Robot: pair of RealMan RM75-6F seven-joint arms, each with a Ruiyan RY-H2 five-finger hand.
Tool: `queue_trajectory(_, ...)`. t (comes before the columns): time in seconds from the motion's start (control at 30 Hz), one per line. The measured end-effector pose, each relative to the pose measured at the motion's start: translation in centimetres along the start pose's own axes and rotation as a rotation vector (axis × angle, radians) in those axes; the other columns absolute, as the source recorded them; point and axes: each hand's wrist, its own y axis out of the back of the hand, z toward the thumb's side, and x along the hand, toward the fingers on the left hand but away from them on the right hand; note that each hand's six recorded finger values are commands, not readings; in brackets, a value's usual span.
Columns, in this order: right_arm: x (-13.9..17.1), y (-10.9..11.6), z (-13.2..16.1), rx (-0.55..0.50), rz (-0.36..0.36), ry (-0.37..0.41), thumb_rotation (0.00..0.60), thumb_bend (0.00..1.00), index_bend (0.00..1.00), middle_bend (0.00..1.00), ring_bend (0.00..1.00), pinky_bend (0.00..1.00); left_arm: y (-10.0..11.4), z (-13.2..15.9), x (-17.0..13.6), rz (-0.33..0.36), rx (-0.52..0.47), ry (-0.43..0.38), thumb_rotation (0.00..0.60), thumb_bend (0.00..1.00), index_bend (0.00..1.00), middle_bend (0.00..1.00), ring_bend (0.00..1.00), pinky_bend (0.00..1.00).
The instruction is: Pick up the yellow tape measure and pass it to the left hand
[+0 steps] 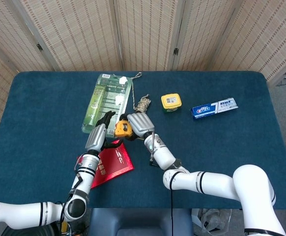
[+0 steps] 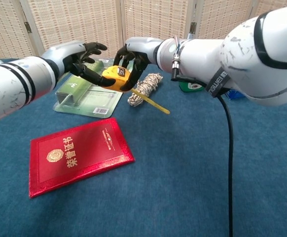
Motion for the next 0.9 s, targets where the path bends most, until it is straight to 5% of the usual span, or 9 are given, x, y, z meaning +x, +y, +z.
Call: queue_trajectory(0.9,0.4,-0.1,-0.4,0.011,0.012,0.008,0.6,0.3,0.63,0.54,0.46,0.21,1.3,-2.4,0.8,0.026,0.048,0.06,0.6,0.32,0.0,0.0,0.0,0.0)
